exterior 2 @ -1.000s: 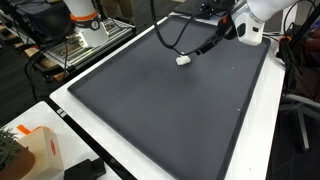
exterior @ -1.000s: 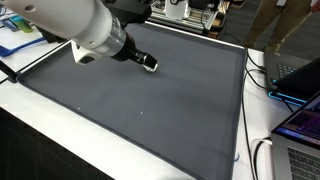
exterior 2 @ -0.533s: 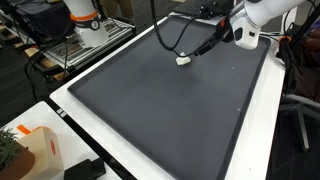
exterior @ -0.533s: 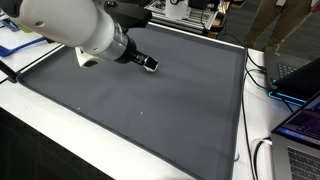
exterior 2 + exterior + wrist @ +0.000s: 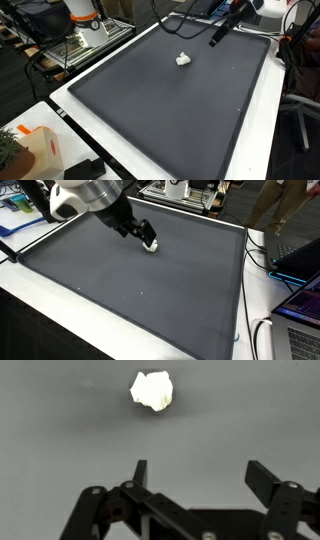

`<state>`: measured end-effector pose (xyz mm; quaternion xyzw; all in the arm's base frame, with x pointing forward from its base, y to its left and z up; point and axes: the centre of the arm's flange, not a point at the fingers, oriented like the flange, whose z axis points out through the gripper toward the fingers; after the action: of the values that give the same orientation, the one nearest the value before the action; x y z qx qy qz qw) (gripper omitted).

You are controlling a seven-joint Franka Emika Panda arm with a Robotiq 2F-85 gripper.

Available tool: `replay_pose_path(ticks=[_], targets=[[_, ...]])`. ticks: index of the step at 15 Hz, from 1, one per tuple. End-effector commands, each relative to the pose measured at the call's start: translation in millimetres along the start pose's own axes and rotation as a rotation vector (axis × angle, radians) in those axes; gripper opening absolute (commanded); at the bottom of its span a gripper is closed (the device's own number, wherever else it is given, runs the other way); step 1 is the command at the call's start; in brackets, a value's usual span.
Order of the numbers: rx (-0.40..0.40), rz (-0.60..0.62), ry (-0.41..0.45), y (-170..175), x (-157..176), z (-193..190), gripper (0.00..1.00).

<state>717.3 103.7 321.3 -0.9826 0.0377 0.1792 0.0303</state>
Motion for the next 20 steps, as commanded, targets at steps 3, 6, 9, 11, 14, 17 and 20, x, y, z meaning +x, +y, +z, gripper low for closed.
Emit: replay_pose_path(ticks=[3, 6, 9, 11, 14, 17, 20], targets=[[0.041, -0.010, -0.021, 4, -96, 15, 1.00], [0.111, -0.006, -0.028, -5, -121, 17, 1.00], [0.115, -0.021, -0.004, -23, -74, -11, 1.00], [0.135, -0.022, 0.022, -27, -85, -12, 1.00], [0.138, -0.021, 0.026, -25, -92, -13, 1.00], [0.138, -0.019, 0.025, -25, -92, -11, 1.00], [0.138, -0.019, 0.025, -24, -92, -11, 1.00]])
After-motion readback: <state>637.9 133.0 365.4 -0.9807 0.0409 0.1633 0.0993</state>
